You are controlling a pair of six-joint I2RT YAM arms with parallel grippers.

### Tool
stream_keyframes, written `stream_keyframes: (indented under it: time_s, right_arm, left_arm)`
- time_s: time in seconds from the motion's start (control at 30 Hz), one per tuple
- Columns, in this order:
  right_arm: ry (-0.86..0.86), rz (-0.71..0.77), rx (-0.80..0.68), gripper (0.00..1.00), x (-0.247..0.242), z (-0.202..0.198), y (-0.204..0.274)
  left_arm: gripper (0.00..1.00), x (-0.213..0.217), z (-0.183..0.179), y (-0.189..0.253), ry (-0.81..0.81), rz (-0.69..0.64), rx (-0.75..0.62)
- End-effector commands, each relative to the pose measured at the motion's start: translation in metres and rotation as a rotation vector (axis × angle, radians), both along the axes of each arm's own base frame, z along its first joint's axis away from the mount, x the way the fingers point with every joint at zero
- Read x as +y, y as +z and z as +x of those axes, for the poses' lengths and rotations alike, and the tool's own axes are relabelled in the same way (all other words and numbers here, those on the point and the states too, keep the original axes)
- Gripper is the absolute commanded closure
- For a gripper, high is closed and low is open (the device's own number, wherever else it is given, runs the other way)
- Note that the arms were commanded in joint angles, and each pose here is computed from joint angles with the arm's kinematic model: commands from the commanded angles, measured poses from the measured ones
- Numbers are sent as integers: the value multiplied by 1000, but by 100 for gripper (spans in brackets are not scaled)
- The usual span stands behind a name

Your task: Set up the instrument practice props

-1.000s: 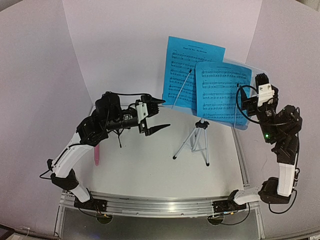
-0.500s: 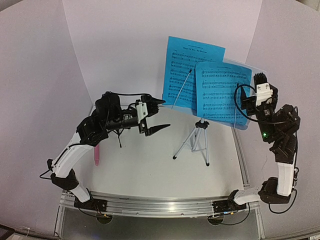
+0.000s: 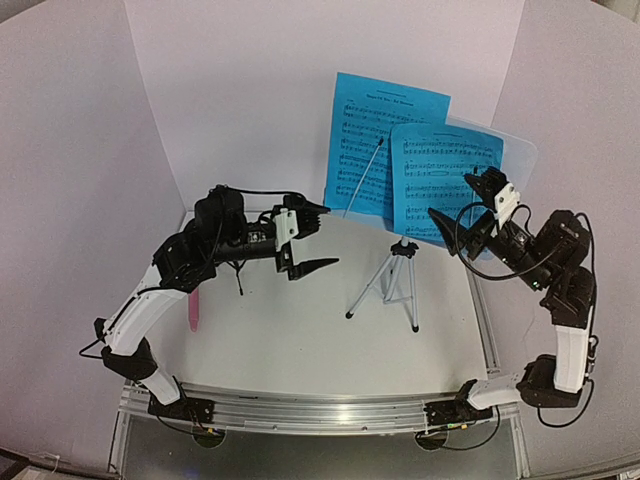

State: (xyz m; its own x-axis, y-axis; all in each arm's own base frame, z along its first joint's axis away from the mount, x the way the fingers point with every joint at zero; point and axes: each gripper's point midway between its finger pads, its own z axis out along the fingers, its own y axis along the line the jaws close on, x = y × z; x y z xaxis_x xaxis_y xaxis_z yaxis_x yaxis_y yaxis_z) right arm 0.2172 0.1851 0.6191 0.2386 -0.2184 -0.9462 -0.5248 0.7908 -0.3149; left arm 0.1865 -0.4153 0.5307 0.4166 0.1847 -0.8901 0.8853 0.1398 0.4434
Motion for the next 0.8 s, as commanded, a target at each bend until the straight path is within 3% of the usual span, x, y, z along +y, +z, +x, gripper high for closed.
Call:
stream_keyframes:
  time_s: [0.0,0.2,0.43,0.77]
  right_arm:
    - [331,-77,189,7,62,-20,-43]
    - [490,-162,314,5,86,-26,-79]
    - [546,-86,520,6,70,22,-103]
    - [652,-35,354,7,48,-27,-49]
  left_arm:
    - [7,26,-9,24,26,-28,-16]
    - [6,32,0,21,73,-16,15]
    - [5,28,8,27,107,-39,39]
    - [5,25,14,24,126,-40,54]
